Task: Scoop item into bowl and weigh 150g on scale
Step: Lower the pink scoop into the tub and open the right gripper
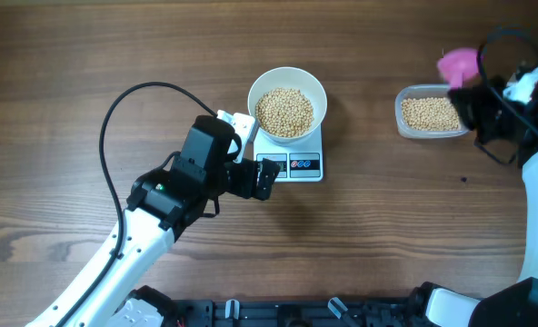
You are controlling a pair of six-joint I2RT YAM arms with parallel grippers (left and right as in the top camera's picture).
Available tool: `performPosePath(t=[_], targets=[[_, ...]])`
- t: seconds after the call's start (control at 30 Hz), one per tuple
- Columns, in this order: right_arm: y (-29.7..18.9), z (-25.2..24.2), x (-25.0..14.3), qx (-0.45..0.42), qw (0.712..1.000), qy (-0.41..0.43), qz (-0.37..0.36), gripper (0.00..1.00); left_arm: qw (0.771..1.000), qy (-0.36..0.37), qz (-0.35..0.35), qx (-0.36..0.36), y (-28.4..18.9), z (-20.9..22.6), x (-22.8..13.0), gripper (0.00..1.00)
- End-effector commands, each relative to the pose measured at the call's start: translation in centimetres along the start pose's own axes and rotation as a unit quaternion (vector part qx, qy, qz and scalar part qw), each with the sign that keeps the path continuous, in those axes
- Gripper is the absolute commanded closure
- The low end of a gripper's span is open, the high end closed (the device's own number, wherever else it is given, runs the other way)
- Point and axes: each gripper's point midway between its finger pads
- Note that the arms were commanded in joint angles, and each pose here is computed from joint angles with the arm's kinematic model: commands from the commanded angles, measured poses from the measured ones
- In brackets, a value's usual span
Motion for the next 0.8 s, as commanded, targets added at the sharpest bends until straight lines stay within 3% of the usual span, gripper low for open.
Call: performPosePath(t=[0.0, 0.23, 0.77], targets=[[-0.2, -0.7, -1.6, -0.018, 0.999, 0.040, 0.032, 0.96, 1.000, 0.011, -0.002, 0.003, 0.0, 0.0, 0.0, 0.00], [-0.6, -3.0, -3.7, -0.079, 0.988, 0.116, 0.061, 0.96, 1.000, 0.011, -0.002, 0.003, 0.0, 0.0, 0.0, 0.00], [0.1, -4.9, -3.2, -0.120, 0.983, 0.134, 0.044, 0.95, 1.000, 0.011, -0.002, 0.003, 0.0, 0.0, 0.0, 0.00]])
Point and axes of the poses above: each gripper's point midway between its finger pads, its own y axis out along the fingers, its own z axis along the line the jaws close on, x = y × z, and after that the axes turned 15 degrees about -y, right-handed
